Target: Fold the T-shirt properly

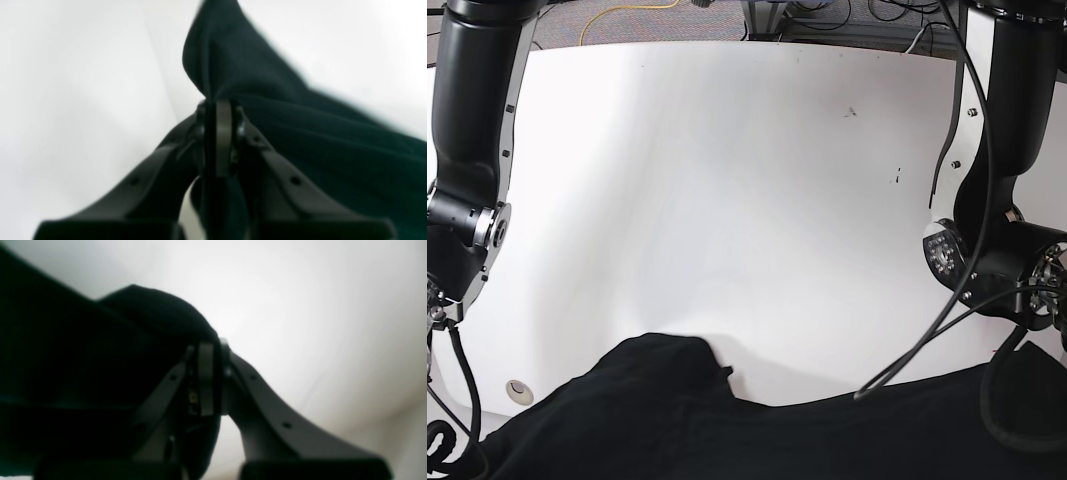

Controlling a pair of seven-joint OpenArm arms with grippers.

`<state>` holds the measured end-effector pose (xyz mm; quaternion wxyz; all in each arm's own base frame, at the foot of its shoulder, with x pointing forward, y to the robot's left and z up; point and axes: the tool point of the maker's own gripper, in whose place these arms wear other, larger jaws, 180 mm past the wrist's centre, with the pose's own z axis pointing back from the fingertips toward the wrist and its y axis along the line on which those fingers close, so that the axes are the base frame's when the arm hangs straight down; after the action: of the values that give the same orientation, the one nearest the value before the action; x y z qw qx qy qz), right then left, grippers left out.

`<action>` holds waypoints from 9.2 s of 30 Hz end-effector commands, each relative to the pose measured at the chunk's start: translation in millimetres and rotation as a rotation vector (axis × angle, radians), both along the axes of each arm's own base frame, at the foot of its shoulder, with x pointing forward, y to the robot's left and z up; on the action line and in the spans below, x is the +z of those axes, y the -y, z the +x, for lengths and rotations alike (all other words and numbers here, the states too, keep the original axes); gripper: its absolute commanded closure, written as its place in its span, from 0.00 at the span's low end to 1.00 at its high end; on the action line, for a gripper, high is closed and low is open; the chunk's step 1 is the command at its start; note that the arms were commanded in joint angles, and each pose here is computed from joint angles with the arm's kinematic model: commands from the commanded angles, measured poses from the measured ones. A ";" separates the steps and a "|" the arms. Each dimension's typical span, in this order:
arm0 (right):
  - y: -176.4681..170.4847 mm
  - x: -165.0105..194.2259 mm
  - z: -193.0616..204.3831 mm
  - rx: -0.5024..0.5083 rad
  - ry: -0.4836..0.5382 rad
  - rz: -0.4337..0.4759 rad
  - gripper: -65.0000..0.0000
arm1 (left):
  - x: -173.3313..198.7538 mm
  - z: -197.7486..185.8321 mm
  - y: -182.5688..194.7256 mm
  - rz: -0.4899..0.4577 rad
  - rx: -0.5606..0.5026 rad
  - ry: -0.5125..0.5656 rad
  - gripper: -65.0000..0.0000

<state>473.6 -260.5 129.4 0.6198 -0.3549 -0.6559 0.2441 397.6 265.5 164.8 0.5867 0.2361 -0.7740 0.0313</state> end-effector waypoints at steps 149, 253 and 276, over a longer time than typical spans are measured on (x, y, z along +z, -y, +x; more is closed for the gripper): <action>17.6 -460.3 -219.5 -0.283 -0.782 0.531 0.09 | -477.6 -176.1 -88.4 -0.114 0.113 -1.226 0.41; -50.6 -479.8 -147.3 -0.104 -0.838 0.650 0.99 | -510.9 -167.6 -86.6 -0.199 0.052 -1.255 0.42; -18.4 -448.5 -183.1 -0.177 -0.764 0.531 0.23 | -526.1 -175.1 11.7 -0.100 -0.174 -1.312 0.42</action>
<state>293.4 -234.1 -328.3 0.9105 -0.1106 -0.3762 0.1314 222.7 260.4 -367.0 0.9511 0.1149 -0.2597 -0.1218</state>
